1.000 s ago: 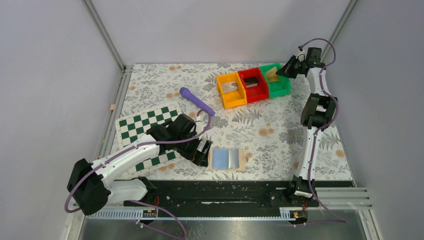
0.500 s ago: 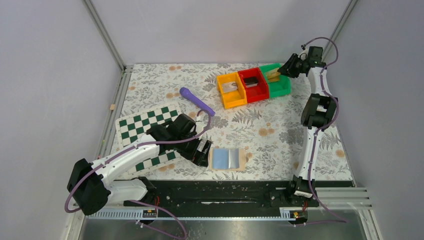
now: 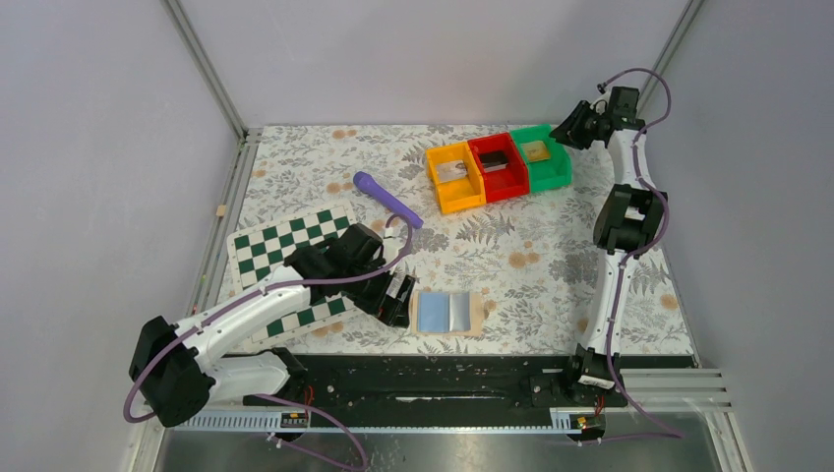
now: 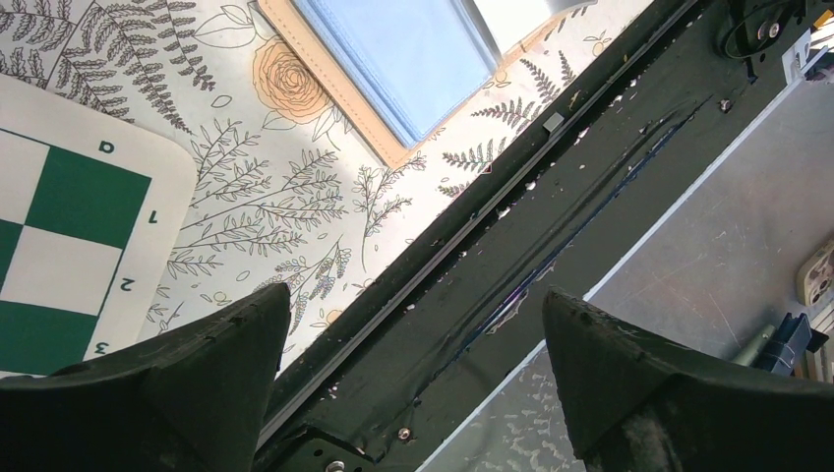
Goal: Take the credit cards out of the card holder
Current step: Reset both arms
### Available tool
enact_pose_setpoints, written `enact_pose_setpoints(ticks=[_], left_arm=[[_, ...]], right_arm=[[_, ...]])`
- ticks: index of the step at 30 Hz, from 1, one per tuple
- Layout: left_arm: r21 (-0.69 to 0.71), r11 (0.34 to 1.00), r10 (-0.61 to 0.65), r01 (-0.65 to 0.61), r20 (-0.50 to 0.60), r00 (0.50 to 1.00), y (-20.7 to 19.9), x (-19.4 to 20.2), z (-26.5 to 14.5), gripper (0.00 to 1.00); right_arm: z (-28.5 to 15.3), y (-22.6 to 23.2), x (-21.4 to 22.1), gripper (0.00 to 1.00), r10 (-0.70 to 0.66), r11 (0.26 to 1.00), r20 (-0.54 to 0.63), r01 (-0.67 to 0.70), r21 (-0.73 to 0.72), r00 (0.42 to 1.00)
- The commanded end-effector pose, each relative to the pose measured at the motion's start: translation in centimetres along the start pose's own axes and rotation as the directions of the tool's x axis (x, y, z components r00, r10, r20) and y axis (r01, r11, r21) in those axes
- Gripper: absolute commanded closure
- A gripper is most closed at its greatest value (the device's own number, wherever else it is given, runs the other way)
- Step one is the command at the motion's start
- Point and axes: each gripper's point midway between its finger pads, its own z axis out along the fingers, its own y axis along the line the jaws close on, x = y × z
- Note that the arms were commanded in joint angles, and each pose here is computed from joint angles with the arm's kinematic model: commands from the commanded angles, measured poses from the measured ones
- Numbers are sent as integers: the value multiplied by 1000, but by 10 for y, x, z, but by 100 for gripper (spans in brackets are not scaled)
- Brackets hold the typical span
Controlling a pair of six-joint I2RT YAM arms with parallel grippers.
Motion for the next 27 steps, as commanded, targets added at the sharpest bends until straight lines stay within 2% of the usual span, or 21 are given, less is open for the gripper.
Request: enact_pose_setpoints(ticks=[1,5,9,13,16,21,27], left_arm=[[22,999,31,-33,66,997,-7,-16,-9,1],[24,999,34,-36,72,997,-8,-17,-10,1],[-9,999,38,-37,108,993,-4,-20,-17,1],[-115,993,34,-10,205,978,10,-29,-34,1],[-196,981,54,9,315,948,19,-41,-56,1],[-309,947,80,83,478,875,36,-52,-97,1],[-333,933,87,135,573,815,40,-55,-123,1]], right_arm=[[-39,43,-34,63,-39,999,81,41,-21,996],[-45,50,-23,64,-47,999,54,47,9,997],[-71,73,-24,64,-62,998,69,61,23,996],[-112,92,-18,66,-85,995,66,80,63,994],[-159,115,-1,64,-107,988,58,99,115,993],[-205,147,69,53,-178,976,33,172,132,983],[-255,172,178,32,-247,963,-24,248,107,969]])
